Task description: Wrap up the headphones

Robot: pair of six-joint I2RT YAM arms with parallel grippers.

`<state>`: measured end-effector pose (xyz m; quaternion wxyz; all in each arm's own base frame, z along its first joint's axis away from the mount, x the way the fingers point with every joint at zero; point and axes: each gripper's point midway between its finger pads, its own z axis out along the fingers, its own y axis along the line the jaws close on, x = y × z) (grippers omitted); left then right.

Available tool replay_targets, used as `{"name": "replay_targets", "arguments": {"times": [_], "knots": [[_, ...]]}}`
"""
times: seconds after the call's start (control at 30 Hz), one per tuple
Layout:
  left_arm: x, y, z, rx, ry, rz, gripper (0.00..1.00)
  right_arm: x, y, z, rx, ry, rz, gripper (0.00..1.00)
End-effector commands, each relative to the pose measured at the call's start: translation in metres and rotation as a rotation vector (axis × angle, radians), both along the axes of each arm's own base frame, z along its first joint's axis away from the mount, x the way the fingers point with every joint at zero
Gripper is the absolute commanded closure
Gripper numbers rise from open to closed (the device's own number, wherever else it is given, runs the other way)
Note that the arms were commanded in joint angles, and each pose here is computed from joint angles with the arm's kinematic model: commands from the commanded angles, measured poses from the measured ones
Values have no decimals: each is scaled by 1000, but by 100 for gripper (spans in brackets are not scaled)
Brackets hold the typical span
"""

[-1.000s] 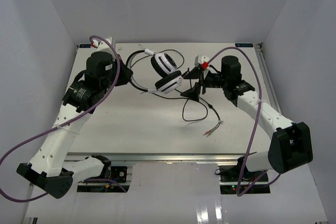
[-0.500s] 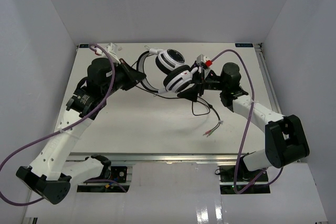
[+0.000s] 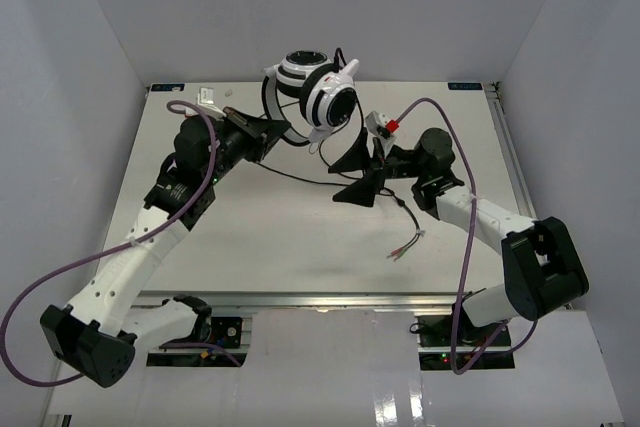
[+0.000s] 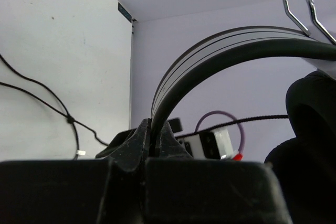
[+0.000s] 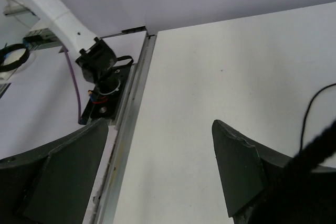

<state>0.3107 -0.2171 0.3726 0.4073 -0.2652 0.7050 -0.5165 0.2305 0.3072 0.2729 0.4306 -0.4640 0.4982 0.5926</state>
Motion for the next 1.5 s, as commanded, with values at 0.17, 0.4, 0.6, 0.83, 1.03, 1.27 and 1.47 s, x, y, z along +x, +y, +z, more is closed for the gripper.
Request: {"name": "replay_targets", "arguments": {"times": [0.17, 0.4, 0.6, 0.83, 1.03, 1.27, 1.47], "knots": [[63, 16, 74, -141, -121, 251, 100, -38, 21, 2, -61, -173, 79, 19], [106, 44, 76, 49, -134, 476, 100, -36, 26, -6, -184, -266, -8, 54], [154, 16, 25, 356, -58, 444, 100, -27, 35, -10, -368, -313, -76, 84], [171, 35, -53, 932, -16, 457, 100, 9, 4, -1, -564, -463, -273, 91], [160, 56, -101, 1299, -37, 339, 100, 46, -30, 30, -671, -638, -499, 92], [127, 89, -140, 1677, -79, 135, 100, 97, -76, 46, -884, -904, -726, 92], [92, 65, -119, 1564, -279, -92, 100, 130, -86, 48, -844, -931, -867, 92]]}}
